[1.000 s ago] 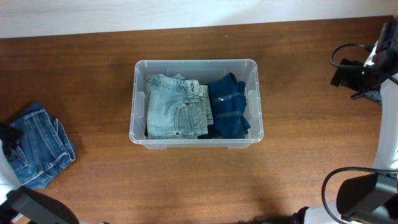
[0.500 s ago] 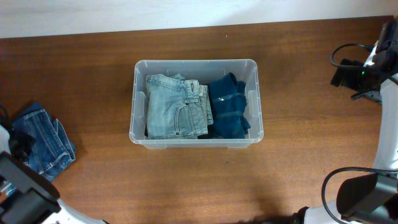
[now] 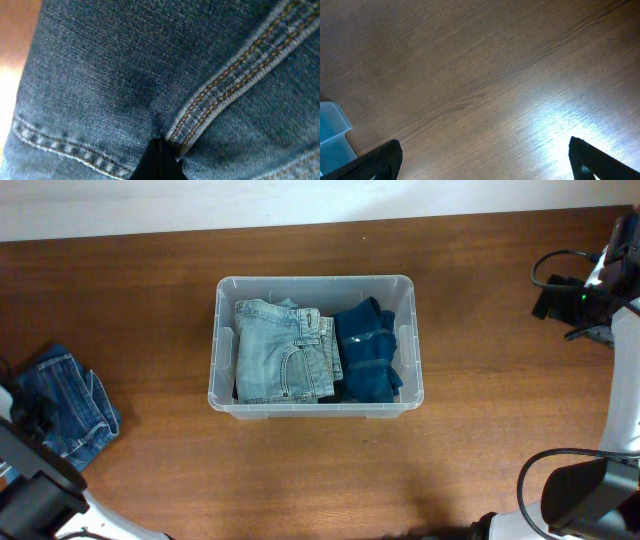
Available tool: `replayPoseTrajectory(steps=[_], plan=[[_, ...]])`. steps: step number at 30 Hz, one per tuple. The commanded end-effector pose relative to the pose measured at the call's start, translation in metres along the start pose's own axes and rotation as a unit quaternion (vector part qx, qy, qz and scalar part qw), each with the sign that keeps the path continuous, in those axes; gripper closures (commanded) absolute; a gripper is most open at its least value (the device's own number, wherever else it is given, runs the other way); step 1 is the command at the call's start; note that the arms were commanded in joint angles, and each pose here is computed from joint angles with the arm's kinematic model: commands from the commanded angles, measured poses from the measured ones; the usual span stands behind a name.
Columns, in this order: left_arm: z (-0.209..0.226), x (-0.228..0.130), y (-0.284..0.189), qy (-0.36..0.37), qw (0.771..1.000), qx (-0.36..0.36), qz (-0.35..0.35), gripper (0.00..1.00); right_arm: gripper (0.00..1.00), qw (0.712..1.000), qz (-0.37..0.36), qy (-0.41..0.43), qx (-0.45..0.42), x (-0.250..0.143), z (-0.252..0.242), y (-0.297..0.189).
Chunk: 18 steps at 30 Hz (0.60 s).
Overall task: Pack container
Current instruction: 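Lower the left gripper onto the dark-blue jeans and grasp them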
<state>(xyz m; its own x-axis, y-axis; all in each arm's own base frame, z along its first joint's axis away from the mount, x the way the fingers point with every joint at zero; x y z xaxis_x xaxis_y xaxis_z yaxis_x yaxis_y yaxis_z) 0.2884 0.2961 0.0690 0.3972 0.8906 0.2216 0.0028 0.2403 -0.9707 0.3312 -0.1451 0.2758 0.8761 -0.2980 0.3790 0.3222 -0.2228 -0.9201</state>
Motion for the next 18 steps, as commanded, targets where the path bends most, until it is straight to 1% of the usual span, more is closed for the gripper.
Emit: replayPoseTrajectory(steps=[1, 12, 15, 18], plan=[[-0.067, -0.044, 0.027, 0.078, 0.981, -0.148, 0.095, 1.00, 0.02, 1.000, -0.005, 0.006, -0.003, 0.002, -0.002, -0.003], [-0.124, -0.079, 0.013, 0.164, 0.969, -0.163, 0.087, 1.00, 0.01, 1.000, -0.005, 0.006, -0.003, 0.002, -0.002, -0.003], [-0.129, -0.080, 0.009, 0.168, 0.967, -0.172, 0.090, 1.00, 0.02, 1.000, -0.005, 0.006, -0.003, 0.002, -0.002, -0.003], [-0.134, -0.077, -0.002, 0.165, 0.962, -0.195, 0.101, 1.00, 0.02, 1.000, -0.005, 0.006, -0.003, 0.002, -0.002, -0.003]])
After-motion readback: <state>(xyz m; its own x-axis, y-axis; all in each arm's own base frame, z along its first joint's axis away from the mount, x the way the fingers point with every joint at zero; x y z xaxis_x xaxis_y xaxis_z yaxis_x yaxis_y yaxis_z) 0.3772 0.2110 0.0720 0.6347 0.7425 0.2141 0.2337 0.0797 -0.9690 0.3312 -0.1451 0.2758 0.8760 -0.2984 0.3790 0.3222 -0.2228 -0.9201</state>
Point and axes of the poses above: each gripper's point midway between its finger pads, its own y axis out along the fingers, its own z axis along the line the jaws close on, x = y × z, the point moved 5 cm from there along -y, back along the fingers, and after that the axes turned 12 degrees about -y, right-handed, at the moved point
